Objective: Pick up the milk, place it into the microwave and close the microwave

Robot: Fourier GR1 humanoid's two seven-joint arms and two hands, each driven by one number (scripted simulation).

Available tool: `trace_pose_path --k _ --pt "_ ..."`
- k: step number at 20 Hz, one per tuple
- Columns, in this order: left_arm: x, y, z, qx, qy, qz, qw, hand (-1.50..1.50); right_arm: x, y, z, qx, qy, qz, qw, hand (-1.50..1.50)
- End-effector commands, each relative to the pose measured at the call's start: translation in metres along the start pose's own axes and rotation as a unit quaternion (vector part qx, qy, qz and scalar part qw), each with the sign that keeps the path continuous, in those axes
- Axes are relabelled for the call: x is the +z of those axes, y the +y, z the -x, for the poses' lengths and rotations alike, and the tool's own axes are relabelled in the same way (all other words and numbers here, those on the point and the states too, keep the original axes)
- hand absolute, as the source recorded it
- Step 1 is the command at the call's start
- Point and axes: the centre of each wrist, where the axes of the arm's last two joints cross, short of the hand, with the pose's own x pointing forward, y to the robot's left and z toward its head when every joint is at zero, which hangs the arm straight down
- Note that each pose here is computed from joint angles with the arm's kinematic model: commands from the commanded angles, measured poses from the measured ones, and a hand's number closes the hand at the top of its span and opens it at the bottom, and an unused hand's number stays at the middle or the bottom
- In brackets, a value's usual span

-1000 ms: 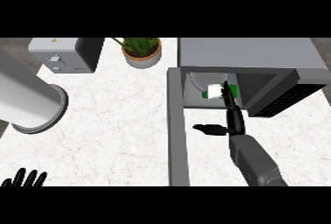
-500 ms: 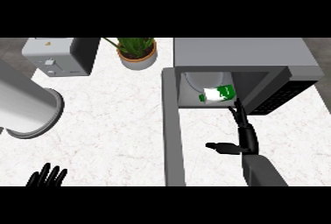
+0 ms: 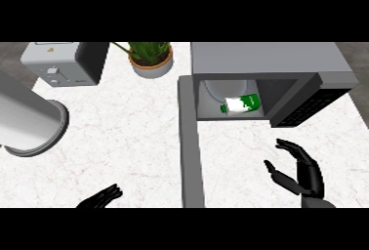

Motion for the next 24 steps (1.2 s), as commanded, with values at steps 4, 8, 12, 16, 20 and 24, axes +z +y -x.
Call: trace_pose_path --k 4,8,12,16,20,24 --pt "-0.042 -0.02 0.024 -0.049 0.0 0.074 0.9961 1.5 0.033 -0.055 -0.01 -0.025 -0.002 0.04 0.999 -1.5" --pt "-0.062 -0.035 0.019 -0.03 0.017 0.082 0.996 1.5 0.053 -0.077 -0.021 -0.033 0.006 0.052 0.998 -1.5" --pt "-0.09 -0.042 0.038 -0.073 0.009 0.031 0.9968 1.5 0.05 -0.106 -0.036 -0.025 -0.002 0.069 0.997 -1.5" --pt "-0.115 -0.05 0.038 -0.108 0.007 0.069 0.9917 1.5 0.075 -0.133 -0.032 -0.026 -0.003 0.072 0.997 -1.5" --pt "-0.149 -0.053 0.047 -0.134 0.107 0.173 0.97 1.5 0.06 -0.136 -0.042 -0.029 -0.004 0.056 0.998 -1.5" --pt "-0.14 -0.081 0.075 -0.129 0.161 0.267 0.9414 1.5 0.063 -0.134 -0.042 -0.038 -0.007 0.044 0.998 -1.5"
